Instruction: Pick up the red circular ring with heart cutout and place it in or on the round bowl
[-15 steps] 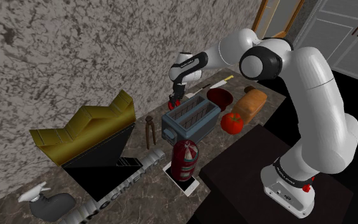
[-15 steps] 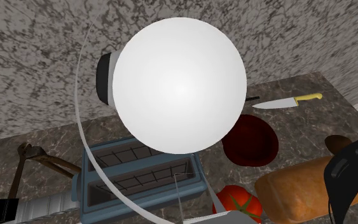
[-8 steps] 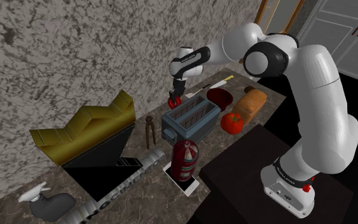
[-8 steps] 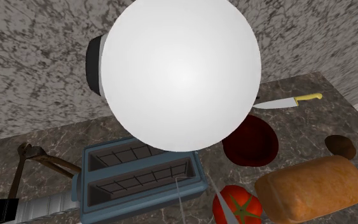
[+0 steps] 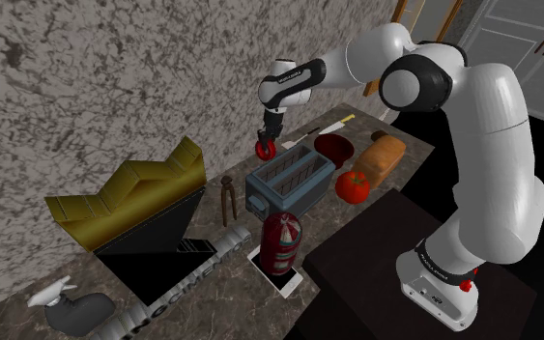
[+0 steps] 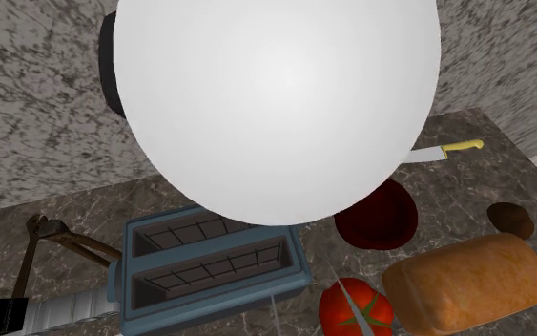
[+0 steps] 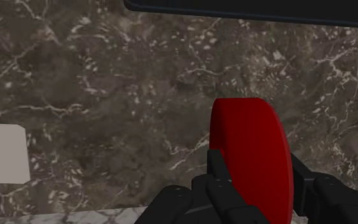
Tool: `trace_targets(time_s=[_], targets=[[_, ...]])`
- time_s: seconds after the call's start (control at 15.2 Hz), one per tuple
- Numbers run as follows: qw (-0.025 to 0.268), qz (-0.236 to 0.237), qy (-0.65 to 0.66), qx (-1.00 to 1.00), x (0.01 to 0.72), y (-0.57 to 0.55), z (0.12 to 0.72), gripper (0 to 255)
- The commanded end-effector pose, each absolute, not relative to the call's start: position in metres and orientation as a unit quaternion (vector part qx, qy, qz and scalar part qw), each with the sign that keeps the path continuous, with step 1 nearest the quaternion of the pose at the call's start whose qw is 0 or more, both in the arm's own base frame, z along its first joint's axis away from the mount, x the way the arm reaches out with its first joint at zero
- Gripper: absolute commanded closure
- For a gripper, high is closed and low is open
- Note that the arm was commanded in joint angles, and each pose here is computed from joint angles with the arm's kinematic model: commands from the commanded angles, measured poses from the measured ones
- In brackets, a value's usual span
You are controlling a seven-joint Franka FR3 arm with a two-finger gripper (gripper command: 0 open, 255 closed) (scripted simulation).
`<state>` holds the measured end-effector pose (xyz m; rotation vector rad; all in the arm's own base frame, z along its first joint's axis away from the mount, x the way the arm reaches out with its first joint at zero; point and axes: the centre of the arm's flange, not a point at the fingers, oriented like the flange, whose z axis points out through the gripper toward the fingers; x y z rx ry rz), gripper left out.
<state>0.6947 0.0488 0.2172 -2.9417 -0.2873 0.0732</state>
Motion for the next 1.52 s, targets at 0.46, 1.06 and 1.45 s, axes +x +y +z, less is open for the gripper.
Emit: trace_targets(time_s=[0.46,1.06,1.45], targets=[[0.092,0.025,-0.097,-0.991,0.695,0.049,0.266,255],[0.092,0.025,-0.097,-0.991,0.695,0.049,0.314,255],[0.092,0.025,-0.097,-0.991,0.67,-0.012,0.319,255]])
